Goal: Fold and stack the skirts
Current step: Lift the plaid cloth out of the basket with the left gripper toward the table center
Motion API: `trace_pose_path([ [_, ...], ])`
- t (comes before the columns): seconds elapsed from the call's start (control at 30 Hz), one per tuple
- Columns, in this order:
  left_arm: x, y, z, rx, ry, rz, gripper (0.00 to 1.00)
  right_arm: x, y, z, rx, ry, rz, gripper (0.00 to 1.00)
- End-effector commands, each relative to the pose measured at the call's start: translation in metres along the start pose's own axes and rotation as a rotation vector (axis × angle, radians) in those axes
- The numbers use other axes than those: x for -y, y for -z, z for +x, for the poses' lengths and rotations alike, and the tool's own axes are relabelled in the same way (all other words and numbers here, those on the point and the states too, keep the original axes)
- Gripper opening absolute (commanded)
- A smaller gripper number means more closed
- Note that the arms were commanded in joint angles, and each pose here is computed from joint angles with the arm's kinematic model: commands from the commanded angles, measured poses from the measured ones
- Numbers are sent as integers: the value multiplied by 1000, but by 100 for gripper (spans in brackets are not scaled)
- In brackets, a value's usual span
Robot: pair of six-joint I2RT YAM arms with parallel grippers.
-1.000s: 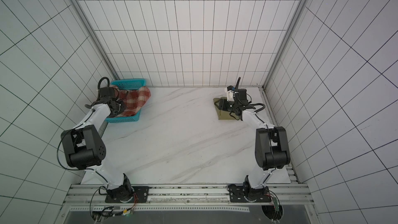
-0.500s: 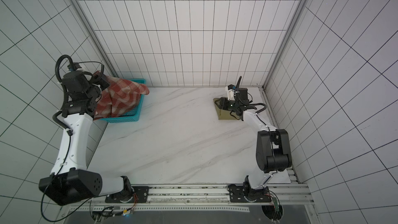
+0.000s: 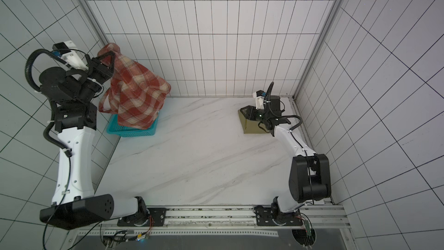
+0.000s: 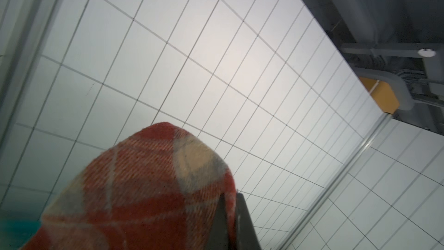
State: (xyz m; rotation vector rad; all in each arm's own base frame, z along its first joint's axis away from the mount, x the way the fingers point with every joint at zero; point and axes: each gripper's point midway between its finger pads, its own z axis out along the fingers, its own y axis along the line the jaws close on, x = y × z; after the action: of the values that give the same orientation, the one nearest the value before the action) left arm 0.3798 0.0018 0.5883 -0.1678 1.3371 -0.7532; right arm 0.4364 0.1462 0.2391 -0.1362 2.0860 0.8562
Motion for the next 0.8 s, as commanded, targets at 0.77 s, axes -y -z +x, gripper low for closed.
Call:
trace_pose_path([
  [0.77,167,-69,136,-178,244,547,0,-19,56,35,0,47,71,46],
])
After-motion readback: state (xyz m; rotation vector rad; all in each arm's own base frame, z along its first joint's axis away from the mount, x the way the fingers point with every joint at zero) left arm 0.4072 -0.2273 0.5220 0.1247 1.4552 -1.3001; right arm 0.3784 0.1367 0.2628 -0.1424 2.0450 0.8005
